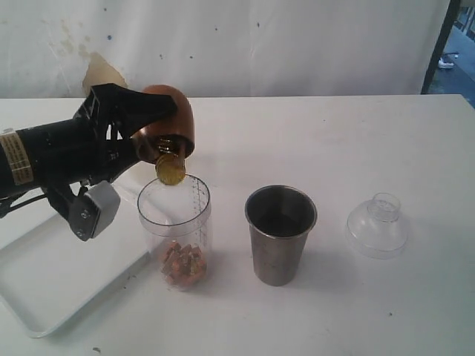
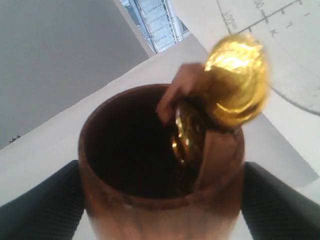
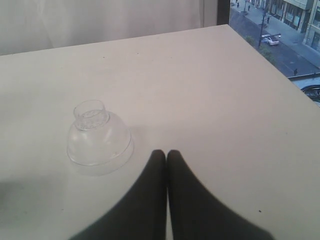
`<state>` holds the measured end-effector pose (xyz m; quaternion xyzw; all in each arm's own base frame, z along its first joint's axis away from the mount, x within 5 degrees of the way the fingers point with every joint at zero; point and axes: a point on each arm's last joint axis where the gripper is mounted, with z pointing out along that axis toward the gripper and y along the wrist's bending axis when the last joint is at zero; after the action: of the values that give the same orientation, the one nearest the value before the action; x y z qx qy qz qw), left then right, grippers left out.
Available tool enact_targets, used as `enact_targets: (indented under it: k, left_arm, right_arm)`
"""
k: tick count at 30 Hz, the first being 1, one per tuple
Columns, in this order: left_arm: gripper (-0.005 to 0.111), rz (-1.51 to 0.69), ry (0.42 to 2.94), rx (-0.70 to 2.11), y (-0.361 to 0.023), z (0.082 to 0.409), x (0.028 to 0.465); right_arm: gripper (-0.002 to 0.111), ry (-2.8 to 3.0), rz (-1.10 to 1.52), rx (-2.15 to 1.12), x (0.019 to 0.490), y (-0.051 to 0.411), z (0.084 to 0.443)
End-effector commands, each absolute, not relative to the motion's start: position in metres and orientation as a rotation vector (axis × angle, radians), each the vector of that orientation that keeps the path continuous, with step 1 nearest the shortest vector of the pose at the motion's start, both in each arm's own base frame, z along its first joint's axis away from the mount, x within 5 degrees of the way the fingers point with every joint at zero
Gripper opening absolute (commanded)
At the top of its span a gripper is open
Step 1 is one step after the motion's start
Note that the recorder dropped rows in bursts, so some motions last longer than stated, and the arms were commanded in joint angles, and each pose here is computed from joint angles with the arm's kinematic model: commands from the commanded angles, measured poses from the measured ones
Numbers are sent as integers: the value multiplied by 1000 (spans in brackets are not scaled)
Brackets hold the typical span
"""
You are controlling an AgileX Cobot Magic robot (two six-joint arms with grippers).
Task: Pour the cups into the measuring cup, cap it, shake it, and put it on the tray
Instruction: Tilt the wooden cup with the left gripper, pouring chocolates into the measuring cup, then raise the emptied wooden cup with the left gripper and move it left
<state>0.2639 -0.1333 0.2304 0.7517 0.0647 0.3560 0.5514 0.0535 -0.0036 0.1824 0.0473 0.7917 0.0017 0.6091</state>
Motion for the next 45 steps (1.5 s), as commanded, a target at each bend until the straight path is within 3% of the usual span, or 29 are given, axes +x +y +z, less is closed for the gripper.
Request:
enact_targets:
  k: [1,17,28,33,45]
  left_arm:
    - [0,898,38,1719,-136,233,257]
    - [0,948,158,1628,-130,235,259]
    - [0,481,586,1411,-133,251,268]
    - [0,380,709,1381,-132,250,271]
    - [0,241,1084,994,-114,264,293]
  right_arm:
    - [0,1822,0,102,53,-4,182]
    - [0,1822,0,102,53,-4,182]
    - [0,1822,0,102,53,-4,182]
    - [0,1822,0,102,53,-4,182]
    - [0,1821,18,126,53,-4,182]
